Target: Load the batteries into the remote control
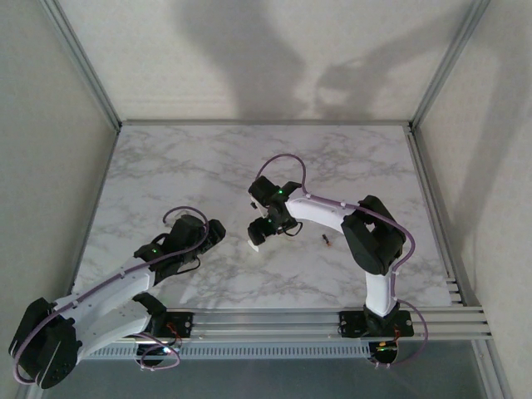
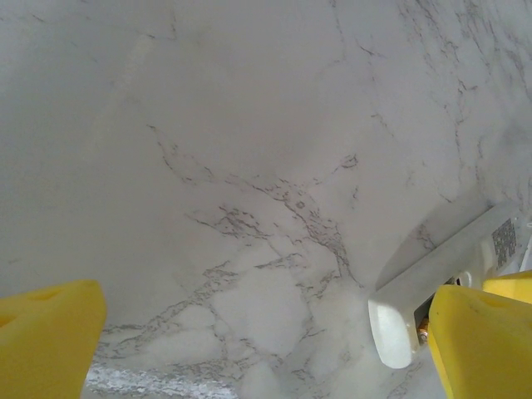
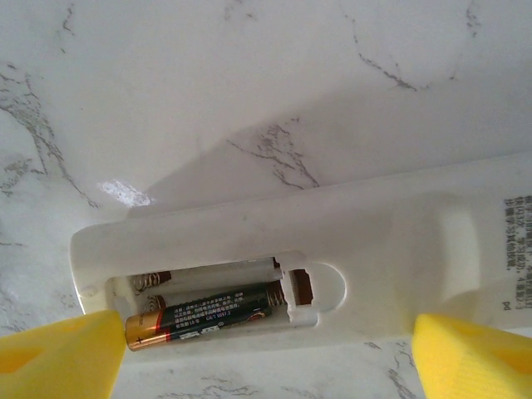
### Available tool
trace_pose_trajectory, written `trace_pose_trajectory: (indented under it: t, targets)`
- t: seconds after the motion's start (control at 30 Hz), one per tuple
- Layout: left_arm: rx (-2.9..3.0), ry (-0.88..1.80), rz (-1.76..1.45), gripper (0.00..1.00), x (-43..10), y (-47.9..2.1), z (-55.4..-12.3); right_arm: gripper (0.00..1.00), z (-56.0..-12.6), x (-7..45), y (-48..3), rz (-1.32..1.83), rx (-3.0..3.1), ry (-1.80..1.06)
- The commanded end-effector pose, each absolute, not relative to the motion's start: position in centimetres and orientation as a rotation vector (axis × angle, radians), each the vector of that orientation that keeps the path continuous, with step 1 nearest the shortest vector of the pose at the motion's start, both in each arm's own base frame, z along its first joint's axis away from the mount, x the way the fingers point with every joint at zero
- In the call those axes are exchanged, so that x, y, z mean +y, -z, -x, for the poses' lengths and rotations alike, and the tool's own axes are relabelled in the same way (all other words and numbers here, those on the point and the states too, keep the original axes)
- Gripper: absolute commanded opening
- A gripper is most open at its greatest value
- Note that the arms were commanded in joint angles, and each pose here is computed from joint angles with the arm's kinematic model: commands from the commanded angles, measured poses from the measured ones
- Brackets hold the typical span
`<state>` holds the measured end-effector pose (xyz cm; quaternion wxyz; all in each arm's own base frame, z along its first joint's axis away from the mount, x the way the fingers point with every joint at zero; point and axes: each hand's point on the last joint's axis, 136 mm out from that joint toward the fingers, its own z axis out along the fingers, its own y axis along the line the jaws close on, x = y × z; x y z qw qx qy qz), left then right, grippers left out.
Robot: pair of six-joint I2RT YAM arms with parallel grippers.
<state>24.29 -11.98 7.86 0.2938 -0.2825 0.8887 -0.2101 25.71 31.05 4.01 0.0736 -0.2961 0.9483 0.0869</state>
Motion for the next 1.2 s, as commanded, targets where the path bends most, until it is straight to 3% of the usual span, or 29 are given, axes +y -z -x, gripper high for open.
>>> trace_pose_trajectory:
  t: [0.0,1.17]
  targets:
    - [2.355,0.563,0.762,1.0,-11.7,-7.9,-24.3,0.88,-25.3,31.6,-3.7,0.882,2.866,-0.301]
    - [2.354,0.566,0.769,1.0,-11.6,-7.8,-24.1,0.78,-23.9,28.8,-0.2,0.992,2.894,-0.112]
